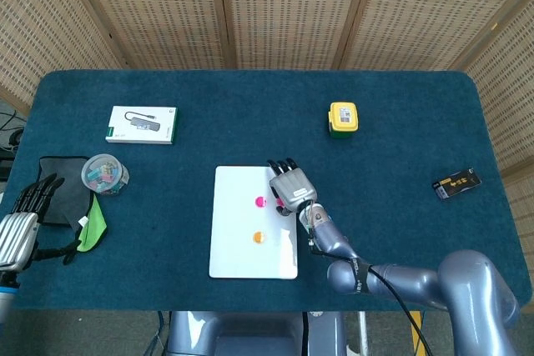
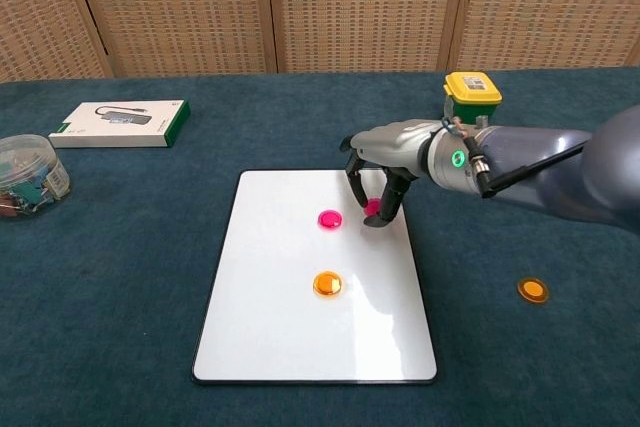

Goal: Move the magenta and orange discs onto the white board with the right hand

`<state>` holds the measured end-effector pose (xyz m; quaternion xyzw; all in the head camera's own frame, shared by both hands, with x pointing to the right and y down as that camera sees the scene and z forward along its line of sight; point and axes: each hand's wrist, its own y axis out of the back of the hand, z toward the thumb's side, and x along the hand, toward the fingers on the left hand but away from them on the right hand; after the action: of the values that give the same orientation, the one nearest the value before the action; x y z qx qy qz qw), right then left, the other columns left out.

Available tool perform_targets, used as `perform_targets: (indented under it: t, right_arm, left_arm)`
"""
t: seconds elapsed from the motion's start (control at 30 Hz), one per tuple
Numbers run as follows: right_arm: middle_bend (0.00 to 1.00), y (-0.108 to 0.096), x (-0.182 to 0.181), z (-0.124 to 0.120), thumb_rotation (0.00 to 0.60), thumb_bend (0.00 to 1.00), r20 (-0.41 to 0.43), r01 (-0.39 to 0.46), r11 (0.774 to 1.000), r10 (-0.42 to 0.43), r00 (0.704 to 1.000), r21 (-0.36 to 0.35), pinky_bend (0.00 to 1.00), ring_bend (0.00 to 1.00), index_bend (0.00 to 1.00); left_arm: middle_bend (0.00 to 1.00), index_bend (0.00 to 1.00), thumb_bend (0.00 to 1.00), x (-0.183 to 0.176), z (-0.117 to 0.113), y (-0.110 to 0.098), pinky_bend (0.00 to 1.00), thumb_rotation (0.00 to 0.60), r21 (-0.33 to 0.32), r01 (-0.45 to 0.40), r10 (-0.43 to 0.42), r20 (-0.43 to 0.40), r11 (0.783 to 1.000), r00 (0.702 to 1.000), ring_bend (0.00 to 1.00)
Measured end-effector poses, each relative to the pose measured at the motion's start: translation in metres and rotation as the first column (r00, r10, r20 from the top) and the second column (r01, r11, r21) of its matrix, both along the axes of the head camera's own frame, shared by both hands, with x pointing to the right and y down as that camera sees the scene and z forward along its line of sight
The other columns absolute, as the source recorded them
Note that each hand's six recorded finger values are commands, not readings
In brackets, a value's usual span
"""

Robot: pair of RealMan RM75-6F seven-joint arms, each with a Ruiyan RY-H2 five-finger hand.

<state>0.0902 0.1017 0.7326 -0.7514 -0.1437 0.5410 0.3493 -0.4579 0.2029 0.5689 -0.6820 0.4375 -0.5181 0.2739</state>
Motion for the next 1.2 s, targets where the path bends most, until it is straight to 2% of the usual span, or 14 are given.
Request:
perform_targets:
  t: [0.1, 0.27, 0.4, 0.63, 0.8, 0.93, 1.03, 1.2]
  right_arm:
    - [0.0, 0.001, -0.003, 0.002, 0.6, 0.4, -0.007, 0.004, 1.0, -0.004, 1.0, 0.001, 0.0, 0.0, 0.57]
    - [0.0, 0.001, -0.001, 0.007, 0.6, 0.35, -0.023, 0.004, 1.0, -0.004, 1.0, -0.003, 0.0, 0.0, 0.34]
    - [0.0, -0.001, 0.001, 0.005, 0.6, 0.31, -0.018, -0.001, 1.0, 0.001, 1.0, 0.003, 0.0, 0.0, 0.34]
    - [0.0, -0.002, 0.002, -0.003, 0.6, 0.34, 0.0, 0.0, 1.0, 0.0, 1.0, 0.014, 0.0, 0.0, 0.34]
    - [0.0, -0.004, 0.011, -0.02, 0.6, 0.34, 0.014, 0.008, 0.999, -0.009, 1.0, 0.05, 0.0, 0.0, 0.34]
    - [0.0, -0.002, 0.041, -0.035, 0.6, 0.34, -0.008, 0.015, 0.997, -0.014, 1.0, 0.082, 0.0, 0.0, 0.34]
    - [0.0, 0.003, 0.078, -0.042, 0.6, 0.34, -0.059, 0.016, 0.995, -0.01, 0.998, 0.102, 0.0, 0.0, 0.33]
    - [0.0, 0.021, 0.123, -0.046, 0.6, 0.34, -0.081, -0.035, 0.996, 0.041, 0.996, 0.077, 0.0, 0.0, 0.34]
  left_arm:
    - [0.0, 0.0, 0.0, 0.0, 0.0, 0.0, 0.0, 0.6, 0.0, 0.0, 0.0, 0.0, 1.0, 1.0, 0.0]
    - [0.0, 0.0, 0.0, -0.001, 0.0, 0.0, 0.0, 0.6, 0.0, 0.003, -0.003, -0.002, 1.0, 1.0, 0.0]
    - [0.0, 0.0, 0.0, -0.001, 0.0, 0.0, 0.0, 0.6, -0.001, 0.003, -0.003, -0.001, 1.0, 1.0, 0.0]
    - [0.0, 0.0, 0.0, -0.001, 0.0, 0.0, 0.0, 0.6, -0.002, 0.003, -0.003, 0.001, 1.0, 1.0, 0.0]
    - [0.0, 0.0, 0.0, -0.001, 0.0, 0.0, 0.0, 0.6, -0.003, 0.003, -0.003, 0.001, 1.0, 1.0, 0.0]
    - [0.0, 0.0, 0.0, 0.0, 0.0, 0.0, 0.0, 0.6, -0.003, -0.003, 0.003, 0.001, 1.0, 1.0, 0.0]
    - [0.0, 0.0, 0.0, 0.001, 0.0, 0.0, 0.0, 0.6, -0.001, -0.007, 0.007, 0.002, 1.0, 1.0, 0.0]
    - [0.0, 0.0, 0.0, 0.003, 0.0, 0.0, 0.0, 0.6, 0.01, -0.01, 0.01, 0.009, 1.0, 1.0, 0.0]
